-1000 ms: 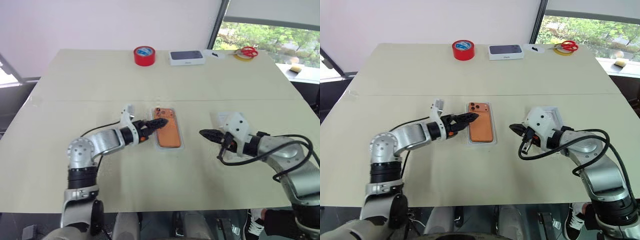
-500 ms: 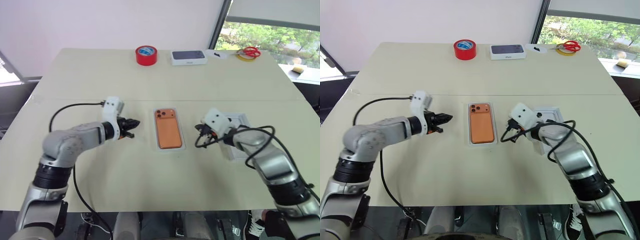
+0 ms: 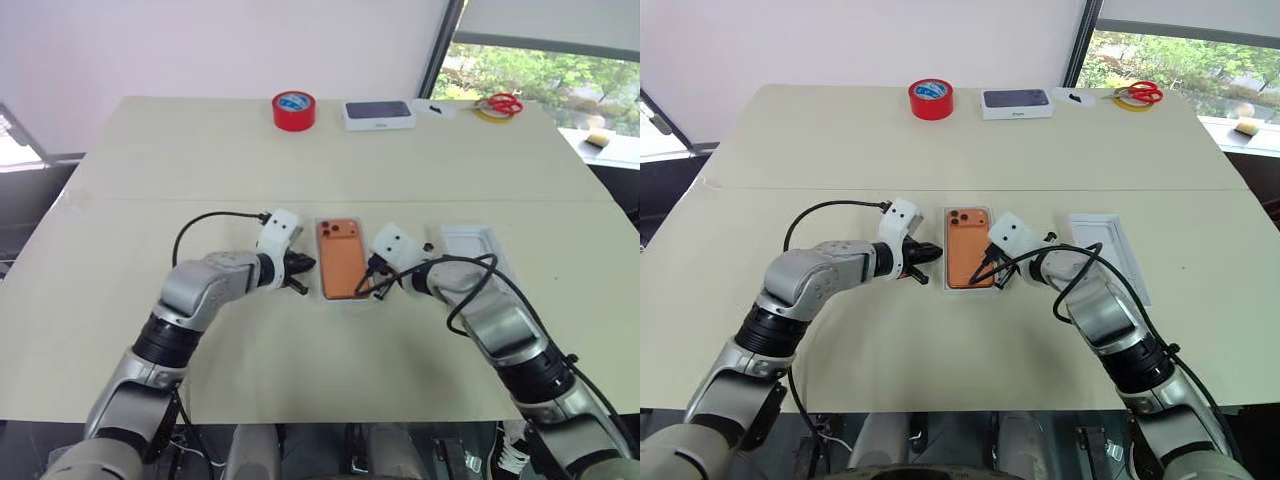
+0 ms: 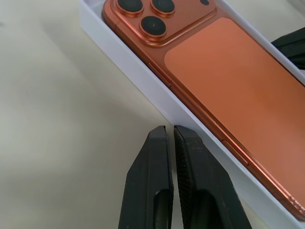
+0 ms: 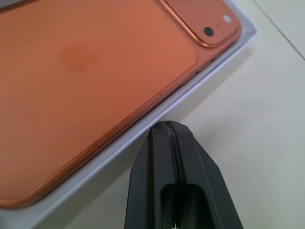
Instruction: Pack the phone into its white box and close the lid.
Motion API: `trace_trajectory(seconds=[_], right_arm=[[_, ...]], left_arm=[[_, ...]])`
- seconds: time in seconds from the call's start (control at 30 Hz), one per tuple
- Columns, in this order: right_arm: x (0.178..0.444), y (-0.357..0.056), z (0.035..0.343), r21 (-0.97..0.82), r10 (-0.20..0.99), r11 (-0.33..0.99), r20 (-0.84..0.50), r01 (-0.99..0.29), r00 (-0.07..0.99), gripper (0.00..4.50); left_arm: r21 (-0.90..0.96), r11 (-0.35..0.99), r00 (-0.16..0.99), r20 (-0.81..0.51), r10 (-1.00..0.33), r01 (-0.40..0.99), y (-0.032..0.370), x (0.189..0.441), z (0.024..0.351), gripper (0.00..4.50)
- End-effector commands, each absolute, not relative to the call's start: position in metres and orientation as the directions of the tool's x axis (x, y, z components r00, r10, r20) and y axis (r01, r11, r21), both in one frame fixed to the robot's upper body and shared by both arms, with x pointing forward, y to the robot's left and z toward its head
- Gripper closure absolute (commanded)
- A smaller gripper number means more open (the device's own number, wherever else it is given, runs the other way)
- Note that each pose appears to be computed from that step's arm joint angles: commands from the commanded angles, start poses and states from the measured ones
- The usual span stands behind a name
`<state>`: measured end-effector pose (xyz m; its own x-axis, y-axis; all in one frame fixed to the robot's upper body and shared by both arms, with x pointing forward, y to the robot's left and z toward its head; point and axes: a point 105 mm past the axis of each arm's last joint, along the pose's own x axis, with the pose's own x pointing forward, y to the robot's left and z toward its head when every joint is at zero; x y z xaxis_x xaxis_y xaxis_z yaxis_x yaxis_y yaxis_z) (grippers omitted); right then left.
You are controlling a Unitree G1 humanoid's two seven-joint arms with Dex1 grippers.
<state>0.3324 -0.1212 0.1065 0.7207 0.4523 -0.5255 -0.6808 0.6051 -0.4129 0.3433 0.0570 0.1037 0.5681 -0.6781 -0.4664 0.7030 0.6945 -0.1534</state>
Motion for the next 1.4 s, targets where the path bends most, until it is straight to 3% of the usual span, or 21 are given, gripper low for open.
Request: trace_trajectory(seconds=[0.03,0.23,0.4,0.7,0.83,0.9,1.0,1.2,1.4], right_arm=[[0.316,-0.123,0.119,-0.421,0.494,0.569,-0.511,-0.706,0.703,4.5],[0.293,-0.152,0.113,-0.416,0.436,0.578,-0.57,-0.702,0.696,4.5],[0.277,-0.168,0.112,-0.409,0.388,0.606,-0.596,-0.682,0.703,4.5],[0.264,-0.183,0.105,-0.413,0.329,0.632,-0.623,-0.655,0.71,4.5],[0.27,-0.197,0.116,-0.446,0.293,0.648,-0.602,-0.618,0.742,4.5],[0.266,-0.202,0.126,-0.408,0.329,0.655,-0.602,-0.635,0.727,4.5],[0.258,-0.214,0.134,-0.398,0.339,0.642,-0.619,-0.655,0.708,3.65],[0.261,-0.234,0.157,-0.396,0.31,0.685,-0.601,-0.611,0.737,0.73],[0.285,-0.241,0.159,-0.141,0.298,0.868,-0.619,-0.476,0.727,0.73]], left_arm=[[-0.201,0.54,0.42,-0.434,-0.797,0.817,0.015,0.326,0.113,4.2],[-0.247,0.382,0.256,-0.421,-0.87,0.891,-0.028,0.304,0.116,4.2],[-0.279,0.33,0.19,-0.429,-0.883,0.902,-0.043,0.291,0.11,4.2],[-0.305,0.348,0.193,-0.441,-0.877,0.886,-0.037,0.293,0.105,4.2],[-0.294,0.357,0.204,-0.444,-0.872,0.887,-0.031,0.296,0.107,4.2],[-0.282,0.363,0.218,-0.435,-0.873,0.888,-0.022,0.298,0.112,4.2],[-0.269,0.383,0.25,-0.422,-0.872,0.884,-0.007,0.302,0.119,4.25],[-0.181,0.42,0.331,-0.379,-0.864,0.889,0.029,0.312,0.132,4.25],[0.149,0.246,0.282,-0.317,-0.905,0.958,0.045,0.296,0.14,4.25]])
